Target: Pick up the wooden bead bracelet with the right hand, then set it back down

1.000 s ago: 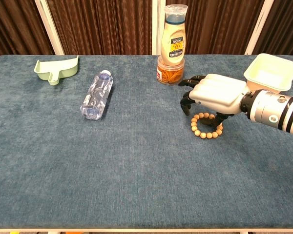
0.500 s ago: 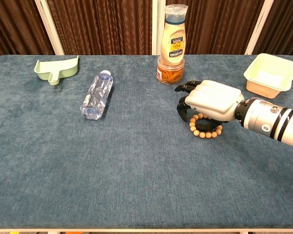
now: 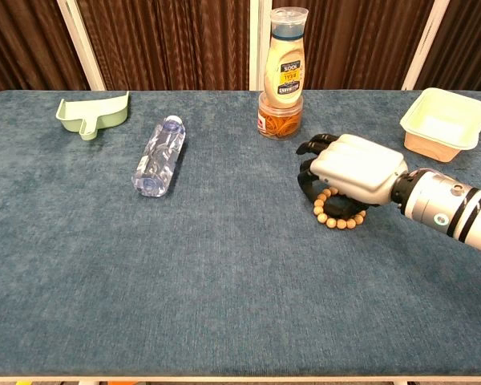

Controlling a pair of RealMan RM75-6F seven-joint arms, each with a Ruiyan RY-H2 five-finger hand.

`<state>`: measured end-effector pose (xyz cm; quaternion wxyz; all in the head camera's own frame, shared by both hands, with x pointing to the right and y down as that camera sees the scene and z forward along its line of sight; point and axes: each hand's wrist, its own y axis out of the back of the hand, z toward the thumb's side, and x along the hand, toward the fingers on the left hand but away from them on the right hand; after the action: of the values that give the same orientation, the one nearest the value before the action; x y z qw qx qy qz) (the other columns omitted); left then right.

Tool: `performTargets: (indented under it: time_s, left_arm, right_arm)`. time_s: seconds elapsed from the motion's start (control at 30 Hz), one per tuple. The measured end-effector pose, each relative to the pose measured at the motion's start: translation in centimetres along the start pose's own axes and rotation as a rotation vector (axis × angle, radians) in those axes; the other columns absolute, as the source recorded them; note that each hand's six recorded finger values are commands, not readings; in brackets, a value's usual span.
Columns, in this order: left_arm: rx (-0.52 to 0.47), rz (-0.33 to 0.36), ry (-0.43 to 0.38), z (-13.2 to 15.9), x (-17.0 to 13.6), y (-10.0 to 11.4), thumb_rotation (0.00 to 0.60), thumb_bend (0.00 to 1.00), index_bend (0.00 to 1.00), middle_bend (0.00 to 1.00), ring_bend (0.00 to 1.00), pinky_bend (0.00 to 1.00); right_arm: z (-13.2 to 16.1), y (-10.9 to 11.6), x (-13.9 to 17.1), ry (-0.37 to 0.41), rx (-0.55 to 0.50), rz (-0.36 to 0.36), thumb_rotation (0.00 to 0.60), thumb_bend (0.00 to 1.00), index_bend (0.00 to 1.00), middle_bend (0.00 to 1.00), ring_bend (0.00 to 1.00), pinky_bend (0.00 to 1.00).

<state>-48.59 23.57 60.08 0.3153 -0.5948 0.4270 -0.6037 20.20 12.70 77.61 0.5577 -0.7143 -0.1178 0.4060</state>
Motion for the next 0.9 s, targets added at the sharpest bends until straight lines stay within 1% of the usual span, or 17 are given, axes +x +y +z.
performTargets:
  time_s: [0.13,0.23,0.37,0.47,0.57,0.67,0.73,0.8,0.9]
  left_arm:
    - [-0.004,0.0,-0.002,0.0,0.0,0.0,0.6,0.0,0.15,0.13,0.0,0.0]
    - [-0.005,-0.003,-0.007,0.1,0.1,0.0,0.6,0.0,0.15,0.13,0.0,0.0]
    - [-0.003,0.001,-0.026,0.5,0.4,0.2,0.6,0.0,0.15,0.13,0.0,0.0]
    - [-0.003,0.005,-0.036,0.7,0.6,0.4,0.6,0.0,0.15,0.13,0.0,0.0]
    - [0.001,0.005,-0.05,1.1,0.8,0.7,0.6,0.0,0.15,0.13,0.0,0.0]
    - [0.004,0.005,-0.062,1.4,1.0,0.9,0.6,0.0,0.15,0.13,0.0,0.0]
    - [0.005,0.005,-0.07,1.6,1.1,0.9,0.6,0.0,0.15,0.13,0.0,0.0]
    - [0.005,0.004,-0.073,1.6,1.1,0.9,0.6,0.0,0.15,0.13,0.0,0.0]
    - [0.004,0.0,-0.076,1.7,1.0,1.0,0.6,0.0,0.15,0.13,0.0,0.0]
  right_arm:
    - [-1.7,1.6,0.5,-0.062,-0.094,-0.062,0.6,0.42,0.69,0.39,0.13,0.13]
    - [-3.6,3.0,1.1,-0.118,-0.198,-0.114,0.6,0.43,0.69,0.4,0.14,0.13]
    - [-6.3,5.3,2.3,-0.194,-0.383,-0.197,0.6,0.44,0.69,0.41,0.15,0.13]
    - [-7.7,6.5,3.4,-0.234,-0.527,-0.256,0.6,0.45,0.68,0.42,0.15,0.13]
    - [-9.0,7.5,4.4,-0.265,-0.659,-0.313,0.6,0.46,0.67,0.42,0.15,0.13]
    - [-10.0,8.2,5.4,-0.283,-0.761,-0.363,0.6,0.48,0.66,0.43,0.16,0.13]
    - [-10.4,8.3,5.8,-0.289,-0.814,-0.383,0.6,0.52,0.66,0.44,0.17,0.13]
    - [-10.6,8.4,6.1,-0.29,-0.874,-0.396,0.6,0.59,0.66,0.46,0.18,0.13]
    - [-10.6,8.3,6.2,-0.285,-0.96,-0.402,0.6,0.64,0.66,0.48,0.19,0.13]
